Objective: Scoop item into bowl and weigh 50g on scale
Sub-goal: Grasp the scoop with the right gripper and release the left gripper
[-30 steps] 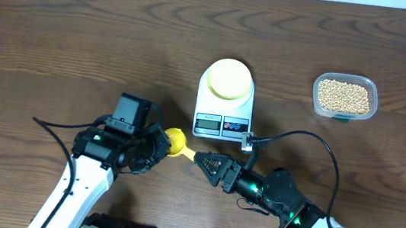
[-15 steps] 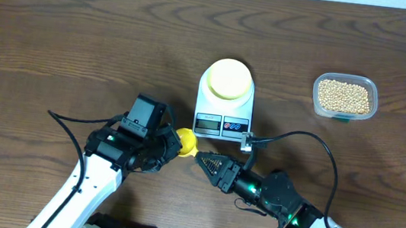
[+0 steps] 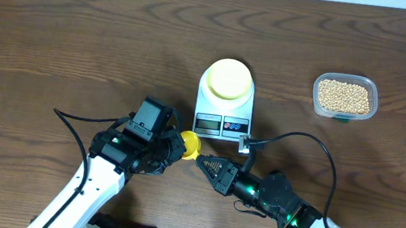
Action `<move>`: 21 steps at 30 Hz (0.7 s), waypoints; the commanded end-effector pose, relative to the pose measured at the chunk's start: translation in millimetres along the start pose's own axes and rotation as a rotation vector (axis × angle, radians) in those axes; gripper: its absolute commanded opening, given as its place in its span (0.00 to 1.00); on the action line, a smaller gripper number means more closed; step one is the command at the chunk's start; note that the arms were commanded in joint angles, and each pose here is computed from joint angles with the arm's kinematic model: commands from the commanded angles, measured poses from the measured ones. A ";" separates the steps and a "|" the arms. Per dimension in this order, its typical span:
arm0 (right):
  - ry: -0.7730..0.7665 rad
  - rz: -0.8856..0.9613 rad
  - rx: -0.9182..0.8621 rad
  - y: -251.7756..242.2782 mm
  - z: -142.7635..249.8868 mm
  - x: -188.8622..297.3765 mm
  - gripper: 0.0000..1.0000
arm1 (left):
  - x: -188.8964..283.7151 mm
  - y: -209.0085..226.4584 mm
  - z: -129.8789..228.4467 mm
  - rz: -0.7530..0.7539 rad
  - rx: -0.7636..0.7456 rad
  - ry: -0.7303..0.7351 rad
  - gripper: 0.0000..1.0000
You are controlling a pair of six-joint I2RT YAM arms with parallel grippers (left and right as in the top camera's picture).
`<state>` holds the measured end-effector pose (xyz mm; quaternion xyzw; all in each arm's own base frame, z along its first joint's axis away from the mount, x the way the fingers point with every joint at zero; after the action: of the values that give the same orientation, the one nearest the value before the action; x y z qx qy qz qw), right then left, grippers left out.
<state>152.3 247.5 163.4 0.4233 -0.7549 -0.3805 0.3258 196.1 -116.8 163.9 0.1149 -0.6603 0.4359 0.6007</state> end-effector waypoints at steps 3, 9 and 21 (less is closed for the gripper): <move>0.010 0.031 -0.014 -3.6 2.0 -1.7 0.02 | -2.0 2.4 -0.5 -0.015 0.011 -0.009 0.07; 0.015 0.051 0.014 -6.9 3.3 -1.5 0.01 | -1.8 5.4 -0.4 -0.032 0.007 -0.012 0.08; 0.128 0.072 0.076 -14.9 17.6 0.2 0.01 | -1.2 13.9 -2.7 -0.085 0.015 -0.044 0.35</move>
<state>146.4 244.6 141.6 0.4126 -0.7622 -0.3325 0.3718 189.3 -109.2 159.2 0.1467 -0.6601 0.4188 0.6061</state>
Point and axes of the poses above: each gripper's point midway between its finger pads, its own x axis back along the fingers, its own y axis along the line the jaws close on, z = x × y, the point moved 7 cm from there along x, back along the fingers, and after that the axes turned 15 degrees about x, right-handed, at the moved point
